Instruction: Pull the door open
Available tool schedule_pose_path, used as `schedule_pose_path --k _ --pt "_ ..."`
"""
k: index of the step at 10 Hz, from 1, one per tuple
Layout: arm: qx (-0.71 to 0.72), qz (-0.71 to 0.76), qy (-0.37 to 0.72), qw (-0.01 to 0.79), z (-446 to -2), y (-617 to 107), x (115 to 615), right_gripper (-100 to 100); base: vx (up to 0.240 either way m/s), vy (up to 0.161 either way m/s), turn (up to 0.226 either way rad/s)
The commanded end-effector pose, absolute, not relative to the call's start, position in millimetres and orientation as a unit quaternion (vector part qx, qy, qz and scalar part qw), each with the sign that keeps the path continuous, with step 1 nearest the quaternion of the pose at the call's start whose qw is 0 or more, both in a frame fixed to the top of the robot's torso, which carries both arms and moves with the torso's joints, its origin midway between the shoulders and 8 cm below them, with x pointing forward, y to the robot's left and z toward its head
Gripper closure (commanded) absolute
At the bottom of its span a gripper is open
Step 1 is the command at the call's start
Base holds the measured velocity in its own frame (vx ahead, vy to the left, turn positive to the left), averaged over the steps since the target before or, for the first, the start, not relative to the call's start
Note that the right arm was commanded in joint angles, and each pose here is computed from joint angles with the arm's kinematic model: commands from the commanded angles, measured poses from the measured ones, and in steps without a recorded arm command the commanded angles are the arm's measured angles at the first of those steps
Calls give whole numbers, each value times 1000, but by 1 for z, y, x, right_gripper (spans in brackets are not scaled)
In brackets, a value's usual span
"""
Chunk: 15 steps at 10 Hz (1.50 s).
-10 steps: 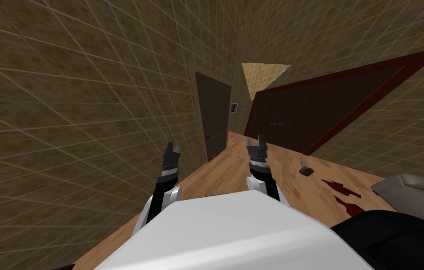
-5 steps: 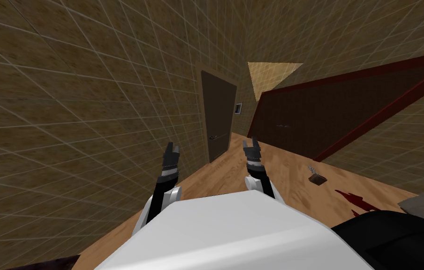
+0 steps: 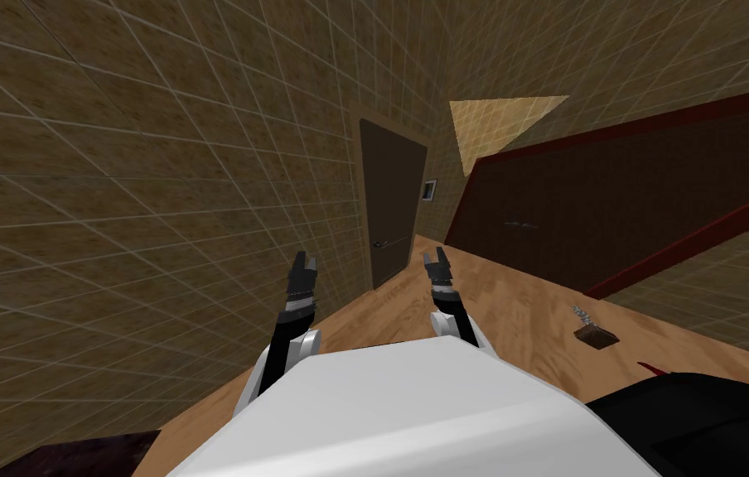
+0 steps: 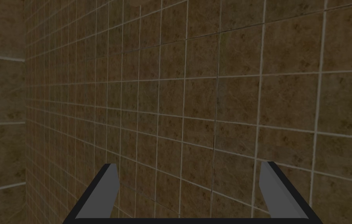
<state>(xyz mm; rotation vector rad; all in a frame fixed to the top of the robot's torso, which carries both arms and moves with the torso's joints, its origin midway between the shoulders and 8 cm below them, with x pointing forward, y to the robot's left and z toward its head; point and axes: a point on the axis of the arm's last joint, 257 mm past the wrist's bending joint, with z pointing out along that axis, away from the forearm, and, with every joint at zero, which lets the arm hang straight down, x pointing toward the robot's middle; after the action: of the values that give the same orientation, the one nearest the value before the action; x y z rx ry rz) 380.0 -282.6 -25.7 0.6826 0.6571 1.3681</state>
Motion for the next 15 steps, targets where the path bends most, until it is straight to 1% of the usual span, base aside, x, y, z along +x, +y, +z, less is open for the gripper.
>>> schedule_pose_path --k 1,4,7,15 --pt "309 608 303 666 -41 -280 387 -100 49 -10 80" --pt "319 608 321 652 -65 -279 400 -100 60 -14 98" --pt "330 608 346 633 -95 -279 416 -100 88 -18 167" --pt "362 594 398 598 -165 -287 440 -100 63 -24 104"
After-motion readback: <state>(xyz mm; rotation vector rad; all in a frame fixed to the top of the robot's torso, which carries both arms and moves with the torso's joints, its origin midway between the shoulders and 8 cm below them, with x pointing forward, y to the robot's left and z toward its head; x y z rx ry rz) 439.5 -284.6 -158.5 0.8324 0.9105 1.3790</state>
